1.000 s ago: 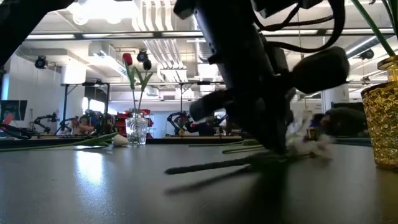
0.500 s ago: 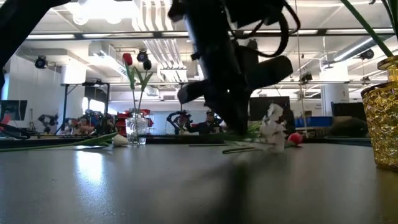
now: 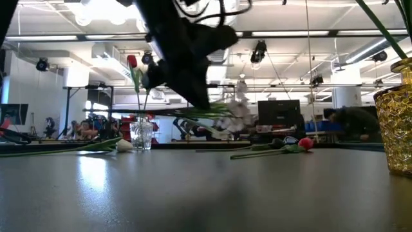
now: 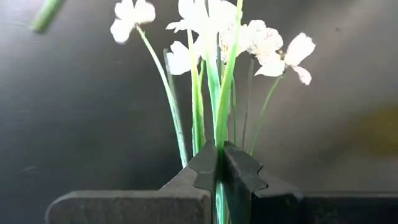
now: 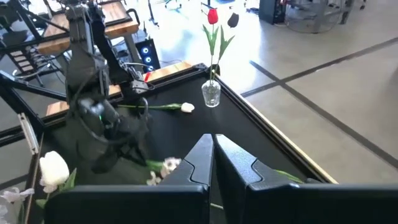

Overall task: Sort flowers into vase by color
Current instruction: Put the white flower into the yellow vase

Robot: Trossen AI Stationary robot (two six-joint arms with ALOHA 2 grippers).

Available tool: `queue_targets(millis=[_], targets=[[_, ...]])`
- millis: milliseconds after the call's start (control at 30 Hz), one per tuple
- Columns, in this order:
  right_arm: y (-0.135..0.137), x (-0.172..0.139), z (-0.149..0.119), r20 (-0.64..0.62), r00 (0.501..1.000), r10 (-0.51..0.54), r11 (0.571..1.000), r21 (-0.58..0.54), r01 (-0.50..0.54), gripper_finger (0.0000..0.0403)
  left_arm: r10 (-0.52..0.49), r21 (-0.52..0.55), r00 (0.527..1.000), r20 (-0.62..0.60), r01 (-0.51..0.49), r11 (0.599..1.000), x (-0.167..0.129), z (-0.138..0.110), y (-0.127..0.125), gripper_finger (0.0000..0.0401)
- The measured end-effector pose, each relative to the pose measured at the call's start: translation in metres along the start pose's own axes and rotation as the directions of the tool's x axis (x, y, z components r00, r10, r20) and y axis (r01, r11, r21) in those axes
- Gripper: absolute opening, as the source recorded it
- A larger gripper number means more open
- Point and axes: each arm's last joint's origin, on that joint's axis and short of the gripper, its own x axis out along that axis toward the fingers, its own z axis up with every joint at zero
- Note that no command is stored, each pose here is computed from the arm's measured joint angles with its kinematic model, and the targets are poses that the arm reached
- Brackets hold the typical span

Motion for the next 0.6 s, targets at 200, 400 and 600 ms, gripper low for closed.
queue_targets(millis=[200,400,600], targets=[[0.001,0.001,0.001,0.01,1.0,-0.019,1.0,-0.02,0.019,0.0009,-0.021,-0.054,0.997,0.078,0.025,0.998,-0.031,0.004,0.037,0.0],[0.004,0.005,0.002,0.029,0.997,-0.076,0.997,0.021,0.076,0.0009,-0.101,-0.057,0.961,0.258,0.119,0.991,-0.054,0.013,0.073,0.0],[0.021,0.022,0.003,0.012,0.991,-0.133,0.991,-0.016,0.133,0.0009,-0.22,-0.01,0.87,0.441,0.25,0.968,-0.082,0.025,0.096,0.0]])
